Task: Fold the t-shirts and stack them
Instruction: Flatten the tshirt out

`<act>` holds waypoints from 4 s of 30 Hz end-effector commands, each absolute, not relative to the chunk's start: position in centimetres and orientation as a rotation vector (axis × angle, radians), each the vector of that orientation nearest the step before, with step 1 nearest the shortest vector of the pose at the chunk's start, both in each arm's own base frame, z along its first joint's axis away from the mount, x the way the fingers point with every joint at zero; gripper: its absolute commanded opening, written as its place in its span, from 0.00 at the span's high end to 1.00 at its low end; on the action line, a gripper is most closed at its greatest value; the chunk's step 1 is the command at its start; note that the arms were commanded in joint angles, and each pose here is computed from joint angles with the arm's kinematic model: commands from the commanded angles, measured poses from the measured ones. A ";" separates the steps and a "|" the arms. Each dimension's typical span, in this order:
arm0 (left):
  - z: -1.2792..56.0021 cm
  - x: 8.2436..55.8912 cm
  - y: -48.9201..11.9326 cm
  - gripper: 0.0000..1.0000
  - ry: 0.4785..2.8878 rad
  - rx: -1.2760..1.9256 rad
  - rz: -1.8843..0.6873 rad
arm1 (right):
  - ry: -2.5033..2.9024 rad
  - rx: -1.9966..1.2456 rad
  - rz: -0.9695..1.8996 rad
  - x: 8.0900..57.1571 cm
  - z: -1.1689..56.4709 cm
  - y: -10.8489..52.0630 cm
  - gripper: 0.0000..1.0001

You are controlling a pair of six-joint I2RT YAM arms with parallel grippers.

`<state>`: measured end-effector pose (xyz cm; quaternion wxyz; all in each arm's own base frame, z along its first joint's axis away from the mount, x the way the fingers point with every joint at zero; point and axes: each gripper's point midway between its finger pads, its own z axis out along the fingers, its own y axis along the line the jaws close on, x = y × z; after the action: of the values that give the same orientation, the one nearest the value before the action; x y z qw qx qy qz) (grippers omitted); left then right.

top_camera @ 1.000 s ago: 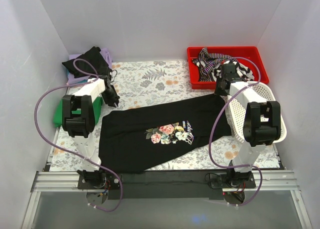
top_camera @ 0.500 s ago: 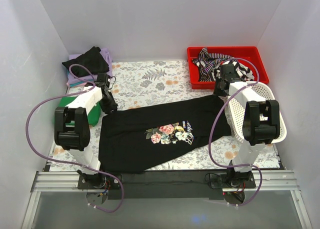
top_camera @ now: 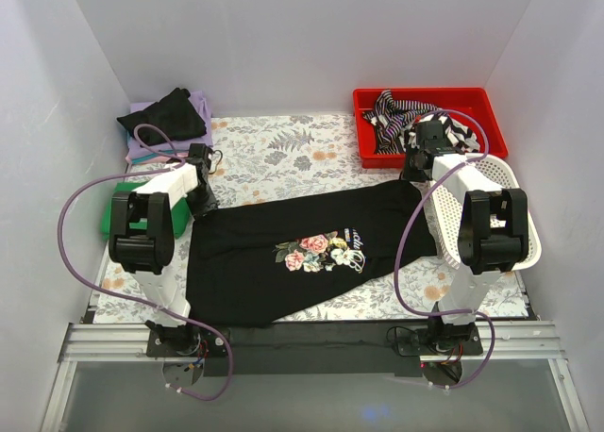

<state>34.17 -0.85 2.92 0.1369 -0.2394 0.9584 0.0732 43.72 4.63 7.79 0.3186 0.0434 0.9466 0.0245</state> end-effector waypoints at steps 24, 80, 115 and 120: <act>15.0 39.8 2.8 1.00 2.347 -0.699 0.326 | 2.538 0.126 0.006 43.8 5.7 3.9 0.99; 4.3 32.1 -28.0 0.82 2.862 0.031 -0.718 | 2.661 -0.308 0.416 20.3 7.0 19.8 0.40; 5.3 38.5 -28.6 0.82 2.714 0.031 -0.512 | 2.657 -0.180 -0.057 18.6 5.3 17.6 0.99; 4.6 40.3 -28.3 0.81 2.719 -0.009 -0.480 | 2.707 -0.163 0.019 15.4 5.4 17.2 0.99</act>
<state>38.27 -28.30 2.95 0.1597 0.0025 0.9728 -0.1679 17.86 18.25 5.57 0.2394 -0.0696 0.9684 0.0087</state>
